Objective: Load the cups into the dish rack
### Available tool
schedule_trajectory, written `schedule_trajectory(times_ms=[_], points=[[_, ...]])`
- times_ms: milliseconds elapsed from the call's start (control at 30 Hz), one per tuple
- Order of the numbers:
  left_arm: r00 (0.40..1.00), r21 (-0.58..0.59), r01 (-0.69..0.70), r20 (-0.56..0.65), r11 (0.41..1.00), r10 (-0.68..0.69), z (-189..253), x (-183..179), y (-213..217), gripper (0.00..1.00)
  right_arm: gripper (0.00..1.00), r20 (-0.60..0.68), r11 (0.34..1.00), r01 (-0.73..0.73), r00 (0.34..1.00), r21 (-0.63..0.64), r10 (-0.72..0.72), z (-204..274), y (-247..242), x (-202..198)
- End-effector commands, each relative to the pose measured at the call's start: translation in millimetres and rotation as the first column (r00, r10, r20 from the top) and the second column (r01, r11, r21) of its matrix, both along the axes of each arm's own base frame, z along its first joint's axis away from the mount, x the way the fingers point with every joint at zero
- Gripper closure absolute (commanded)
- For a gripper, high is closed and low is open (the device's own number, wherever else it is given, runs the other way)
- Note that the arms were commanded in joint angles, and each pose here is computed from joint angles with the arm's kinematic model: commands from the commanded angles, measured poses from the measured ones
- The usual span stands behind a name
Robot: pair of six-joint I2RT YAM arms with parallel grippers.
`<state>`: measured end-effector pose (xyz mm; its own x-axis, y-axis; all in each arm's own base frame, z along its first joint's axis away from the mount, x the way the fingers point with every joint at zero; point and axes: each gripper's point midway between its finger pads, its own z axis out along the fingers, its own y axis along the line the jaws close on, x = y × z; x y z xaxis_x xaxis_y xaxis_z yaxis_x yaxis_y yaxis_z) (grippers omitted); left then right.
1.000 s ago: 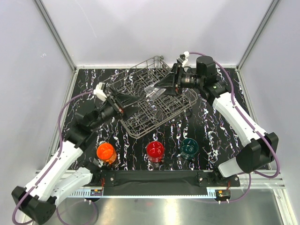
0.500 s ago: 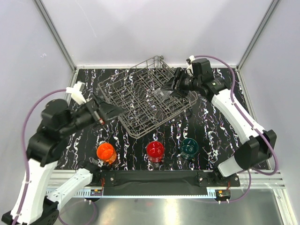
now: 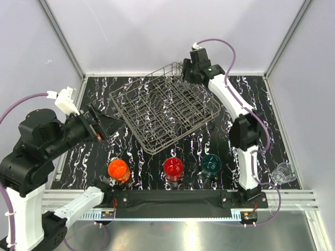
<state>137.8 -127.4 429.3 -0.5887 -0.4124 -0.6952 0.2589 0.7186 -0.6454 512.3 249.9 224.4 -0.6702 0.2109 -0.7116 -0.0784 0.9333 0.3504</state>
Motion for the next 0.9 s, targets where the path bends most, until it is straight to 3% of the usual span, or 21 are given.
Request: schedule_trajectory(times_ms=[0,167,367,733,867], points=[[0.995,0.135,-0.096,0.030,0.986,0.093,-11.5,9.1,24.7,0.01,1.00,0.211,0.989,0.029,0.978,-0.148,0.003,20.1,-3.7,53.9],[0.979,0.189,-0.202,0.031,0.961,0.200,-15.7,9.1,47.5,0.01,1.00,0.308,0.987,-0.003,0.950,-0.163,0.053,15.4,13.5,92.1],[0.971,0.270,-0.233,0.008,0.934,0.240,-17.0,6.4,61.6,0.01,1.00,0.318,0.986,-0.003,0.946,-0.164,0.056,-15.6,22.7,117.6],[0.984,0.400,-0.140,-0.048,0.906,0.173,-26.4,8.5,61.2,0.01,1.00,0.334,0.957,-0.004,0.937,-0.289,0.104,-54.4,51.7,123.7],[0.980,0.397,-0.164,-0.038,0.903,0.195,-24.3,9.0,64.4,0.01,1.00,0.301,0.949,-0.009,0.947,-0.316,0.109,-74.2,50.1,122.3]])
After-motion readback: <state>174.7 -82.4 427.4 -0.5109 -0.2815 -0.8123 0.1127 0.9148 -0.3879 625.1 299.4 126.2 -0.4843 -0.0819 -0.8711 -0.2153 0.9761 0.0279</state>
